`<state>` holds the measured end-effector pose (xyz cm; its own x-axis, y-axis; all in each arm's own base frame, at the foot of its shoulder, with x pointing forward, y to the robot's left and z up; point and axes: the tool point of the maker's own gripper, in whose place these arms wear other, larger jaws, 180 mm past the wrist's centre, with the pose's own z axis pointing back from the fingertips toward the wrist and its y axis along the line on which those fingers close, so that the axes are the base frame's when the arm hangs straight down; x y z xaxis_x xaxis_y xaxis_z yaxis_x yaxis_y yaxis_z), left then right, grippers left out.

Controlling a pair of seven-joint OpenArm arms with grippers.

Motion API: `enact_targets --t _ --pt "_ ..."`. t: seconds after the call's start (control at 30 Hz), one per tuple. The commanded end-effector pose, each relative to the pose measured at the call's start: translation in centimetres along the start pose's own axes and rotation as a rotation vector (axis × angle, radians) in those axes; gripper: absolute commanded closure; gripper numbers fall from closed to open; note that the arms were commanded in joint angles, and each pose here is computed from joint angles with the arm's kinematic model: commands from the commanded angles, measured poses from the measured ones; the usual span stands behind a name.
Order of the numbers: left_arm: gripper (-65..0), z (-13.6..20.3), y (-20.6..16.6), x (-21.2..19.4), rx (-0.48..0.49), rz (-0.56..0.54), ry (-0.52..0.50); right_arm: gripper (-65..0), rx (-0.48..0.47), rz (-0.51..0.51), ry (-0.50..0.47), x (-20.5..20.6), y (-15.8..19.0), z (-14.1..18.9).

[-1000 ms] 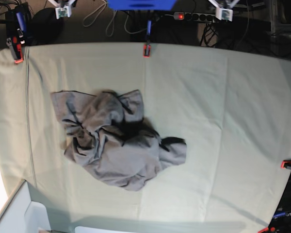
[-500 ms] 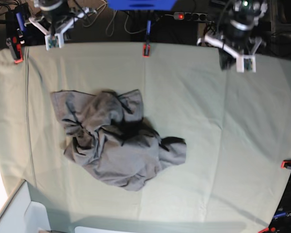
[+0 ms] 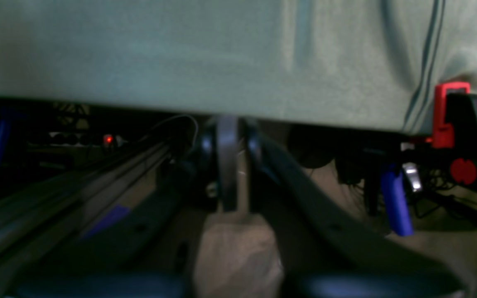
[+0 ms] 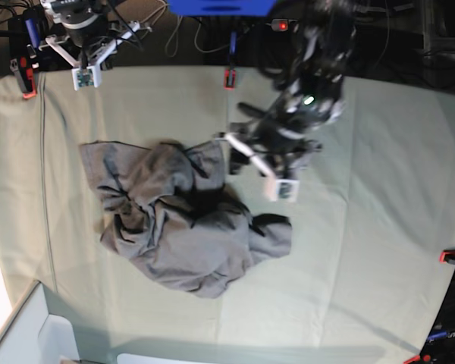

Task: Layout the t-shirt on the table in an organized manner, then fold the t-shirt properly
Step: 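Grasp the crumpled grey t-shirt with the left gripper and drag it aside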

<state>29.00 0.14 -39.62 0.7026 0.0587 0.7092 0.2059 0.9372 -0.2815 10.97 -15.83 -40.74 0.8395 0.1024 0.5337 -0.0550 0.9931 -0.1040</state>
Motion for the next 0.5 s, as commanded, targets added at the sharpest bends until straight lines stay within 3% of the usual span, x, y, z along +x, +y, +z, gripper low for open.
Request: enact_targets --t 0.0,0.17,0.47 --pt "-33.5 -0.5 -1.2 1.5 -0.030 -0.014 -0.039 -9.4 -0.005 0.007 -0.035 1.0 -0.2 0.2" --pt "-33.6 -4.1 -3.3 -1.0 -0.070 -0.038 0.017 -17.6 -0.010 0.009 -0.040 1.2 -0.4 0.1" --pt "-33.7 -7.8 -4.1 -4.3 -0.065 -0.008 0.072 -18.1 -0.012 0.008 -0.041 1.5 -0.5 -0.2"
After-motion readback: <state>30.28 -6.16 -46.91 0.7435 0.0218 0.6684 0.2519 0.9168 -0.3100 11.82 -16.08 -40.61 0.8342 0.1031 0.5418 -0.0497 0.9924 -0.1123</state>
